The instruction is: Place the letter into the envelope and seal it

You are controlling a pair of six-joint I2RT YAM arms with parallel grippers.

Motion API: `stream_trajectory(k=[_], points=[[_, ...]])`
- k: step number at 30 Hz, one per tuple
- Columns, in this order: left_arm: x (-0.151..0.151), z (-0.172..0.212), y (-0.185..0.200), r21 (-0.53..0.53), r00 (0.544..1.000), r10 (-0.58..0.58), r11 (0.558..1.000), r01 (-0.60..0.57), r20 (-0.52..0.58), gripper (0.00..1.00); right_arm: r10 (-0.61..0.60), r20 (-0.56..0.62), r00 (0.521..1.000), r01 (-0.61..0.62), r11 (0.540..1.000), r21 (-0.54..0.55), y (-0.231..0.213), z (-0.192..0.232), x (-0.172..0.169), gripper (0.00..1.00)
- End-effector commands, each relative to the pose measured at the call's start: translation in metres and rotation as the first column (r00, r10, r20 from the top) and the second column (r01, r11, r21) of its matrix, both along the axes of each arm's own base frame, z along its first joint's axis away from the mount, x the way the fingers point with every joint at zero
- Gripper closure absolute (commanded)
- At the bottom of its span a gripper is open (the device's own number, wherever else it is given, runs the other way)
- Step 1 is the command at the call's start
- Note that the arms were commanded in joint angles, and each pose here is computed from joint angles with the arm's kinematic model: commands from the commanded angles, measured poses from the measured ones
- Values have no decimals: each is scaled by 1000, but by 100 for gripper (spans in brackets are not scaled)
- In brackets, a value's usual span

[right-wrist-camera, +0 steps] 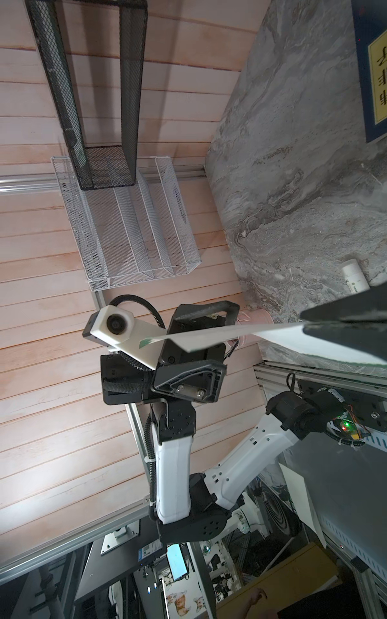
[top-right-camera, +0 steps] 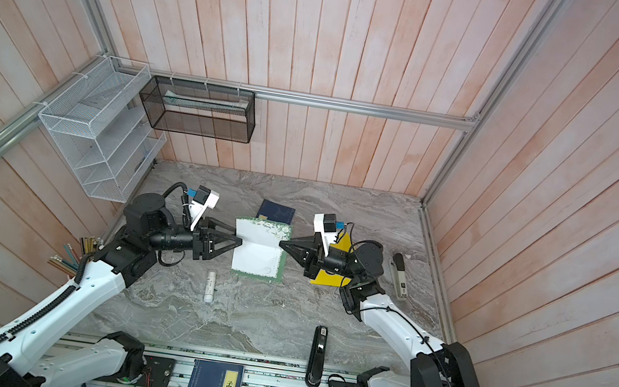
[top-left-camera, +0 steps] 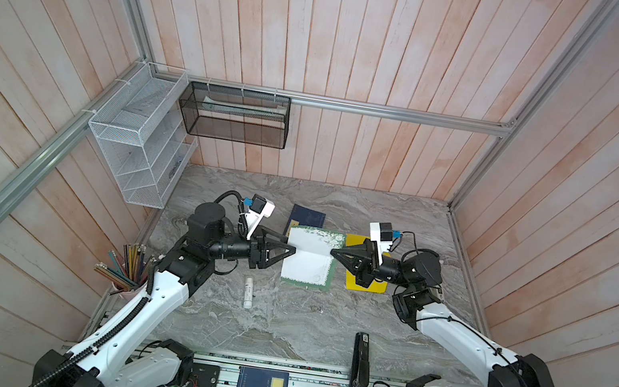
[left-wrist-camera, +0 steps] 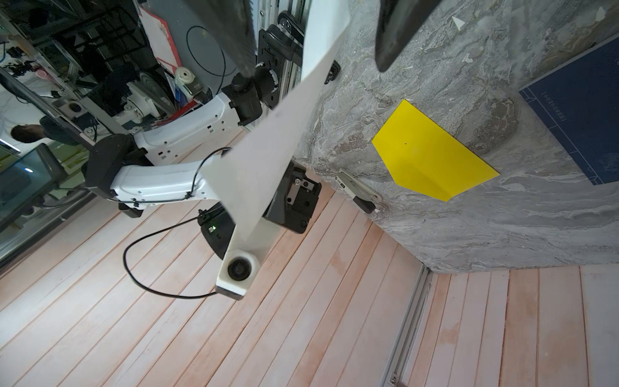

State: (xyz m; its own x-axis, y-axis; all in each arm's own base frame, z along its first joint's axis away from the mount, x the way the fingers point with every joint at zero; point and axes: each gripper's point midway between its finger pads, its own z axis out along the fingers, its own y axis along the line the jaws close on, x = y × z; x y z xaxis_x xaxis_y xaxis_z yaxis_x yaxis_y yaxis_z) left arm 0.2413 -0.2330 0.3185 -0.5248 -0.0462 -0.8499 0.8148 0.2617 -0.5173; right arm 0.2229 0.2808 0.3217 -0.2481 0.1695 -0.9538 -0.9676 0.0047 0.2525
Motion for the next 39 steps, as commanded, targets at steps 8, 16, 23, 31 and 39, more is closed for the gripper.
stream_trajectory(k=[8,16,23,31,39], points=[[5,6,-7,-49,999,-5,999,7,37,50,39,-70,997,-43,998,-45,8,-13,-9,100],[6,-7,-15,-27,1000,-22,999,22,8,74,38,-89,995,-43,998,-51,11,-14,-5,100],[12,-9,-11,-10,999,37,999,-37,12,98,-7,-86,996,0,997,-76,10,-19,3,62],[40,6,9,-62,962,270,960,-272,-47,100,-327,-11,945,327,945,-11,-26,-32,22,44],[44,25,19,-249,939,319,906,-341,-126,100,-491,-144,859,497,868,0,-34,-79,31,53]])
